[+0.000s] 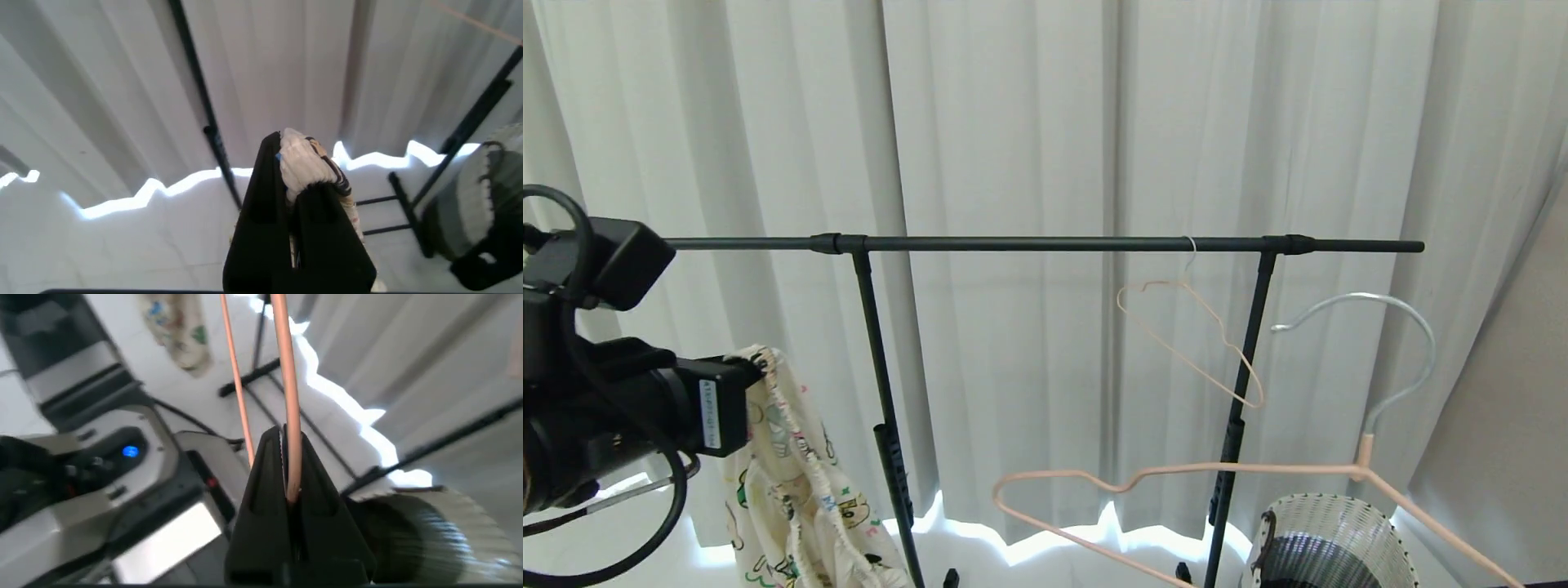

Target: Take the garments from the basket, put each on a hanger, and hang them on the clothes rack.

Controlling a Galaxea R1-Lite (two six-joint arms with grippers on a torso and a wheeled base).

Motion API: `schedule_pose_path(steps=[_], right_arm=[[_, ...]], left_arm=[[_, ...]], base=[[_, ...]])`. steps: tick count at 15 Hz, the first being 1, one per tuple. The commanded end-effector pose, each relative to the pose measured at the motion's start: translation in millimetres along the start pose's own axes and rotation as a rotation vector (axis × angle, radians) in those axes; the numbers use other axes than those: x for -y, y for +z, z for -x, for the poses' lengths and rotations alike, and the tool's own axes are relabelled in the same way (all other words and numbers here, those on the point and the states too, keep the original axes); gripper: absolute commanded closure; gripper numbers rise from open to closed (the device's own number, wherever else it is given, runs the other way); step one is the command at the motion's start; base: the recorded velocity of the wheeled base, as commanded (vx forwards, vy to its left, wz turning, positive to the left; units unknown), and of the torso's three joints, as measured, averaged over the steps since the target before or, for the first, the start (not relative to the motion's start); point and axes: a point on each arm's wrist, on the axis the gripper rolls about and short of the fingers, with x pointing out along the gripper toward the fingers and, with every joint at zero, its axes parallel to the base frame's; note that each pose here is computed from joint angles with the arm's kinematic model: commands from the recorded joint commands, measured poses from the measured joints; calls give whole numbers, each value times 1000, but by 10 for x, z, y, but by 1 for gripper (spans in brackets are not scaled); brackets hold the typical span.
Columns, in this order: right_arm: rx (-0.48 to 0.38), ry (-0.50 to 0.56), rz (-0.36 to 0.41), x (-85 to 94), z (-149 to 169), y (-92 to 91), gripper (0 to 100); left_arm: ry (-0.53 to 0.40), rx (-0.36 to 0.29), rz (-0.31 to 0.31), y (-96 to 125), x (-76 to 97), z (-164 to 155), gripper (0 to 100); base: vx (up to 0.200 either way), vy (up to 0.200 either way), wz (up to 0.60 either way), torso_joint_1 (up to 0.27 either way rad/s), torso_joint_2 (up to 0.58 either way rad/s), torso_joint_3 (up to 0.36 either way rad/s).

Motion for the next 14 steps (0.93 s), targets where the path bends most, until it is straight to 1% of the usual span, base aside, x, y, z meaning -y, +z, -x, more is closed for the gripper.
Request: schedule_pose_path(steps=[1,2,4,6,7,8,9,11,14], right_arm=[[-49,53,-11,5,-276,105,100],[-45,55,-10,26,-390,160,100],[-46,61,-8,54,-563,261,100],[-48,63,-10,82,-691,356,100],[-48,63,-10,82,-691,356,100],[-31,57,-37,114,-828,450,100],[-20,49,-53,128,-882,483,100],[23,0,-86,167,-1007,561,100],[36,16,-108,133,-1046,610,100]], left_arm=[[-37,-44,11,53,109,-203,100],[-57,-48,44,87,170,-247,100],[-32,-72,85,123,282,-386,100],[9,-73,125,200,410,-513,100],[9,-73,125,200,410,-513,100],[23,-77,132,230,477,-589,100],[20,-78,129,227,485,-591,100],[16,-81,123,218,495,-589,100],[16,-82,121,219,498,-597,100]], base=[[0,0,0,0,0,0],[0,0,0,0,0,0],[0,0,0,0,0,0],[0,0,0,0,0,0],[0,0,0,0,0,0],[0,0,0,0,0,0],[0,0,0,0,0,0],[0,0,0,0,0,0],[0,0,0,0,0,0]])
